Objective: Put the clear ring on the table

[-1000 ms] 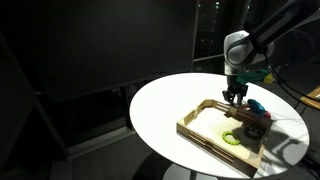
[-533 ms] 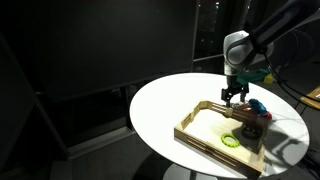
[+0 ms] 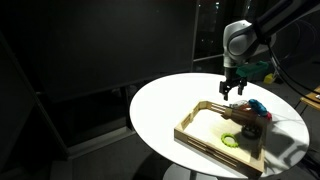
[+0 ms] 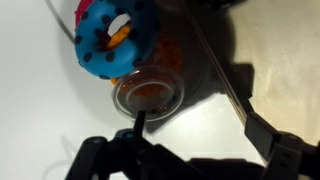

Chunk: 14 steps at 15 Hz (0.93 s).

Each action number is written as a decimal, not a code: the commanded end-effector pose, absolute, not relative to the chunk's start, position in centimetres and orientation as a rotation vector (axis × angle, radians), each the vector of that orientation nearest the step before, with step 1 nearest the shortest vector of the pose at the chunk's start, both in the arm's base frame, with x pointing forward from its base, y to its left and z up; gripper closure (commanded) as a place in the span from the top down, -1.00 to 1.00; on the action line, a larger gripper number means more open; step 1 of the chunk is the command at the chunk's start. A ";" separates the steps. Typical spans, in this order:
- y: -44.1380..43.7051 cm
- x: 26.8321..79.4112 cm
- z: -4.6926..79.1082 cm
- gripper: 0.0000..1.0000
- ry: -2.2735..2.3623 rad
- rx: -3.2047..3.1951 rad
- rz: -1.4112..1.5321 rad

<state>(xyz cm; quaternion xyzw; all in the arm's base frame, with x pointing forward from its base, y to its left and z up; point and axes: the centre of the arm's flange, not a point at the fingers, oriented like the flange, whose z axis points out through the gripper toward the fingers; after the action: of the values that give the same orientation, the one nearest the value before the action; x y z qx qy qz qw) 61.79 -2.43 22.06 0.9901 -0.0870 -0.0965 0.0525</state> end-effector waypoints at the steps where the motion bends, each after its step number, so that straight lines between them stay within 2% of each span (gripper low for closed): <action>1: -1.3 60.8 25.2 1.00 -0.239 3.013 -0.271; 14: 2.2 55.6 33.0 1.00 -0.151 3.036 -0.321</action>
<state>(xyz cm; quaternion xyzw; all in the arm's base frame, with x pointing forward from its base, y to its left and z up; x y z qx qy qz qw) 58.17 1.87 30.22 0.9918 -0.0515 -0.1110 0.0376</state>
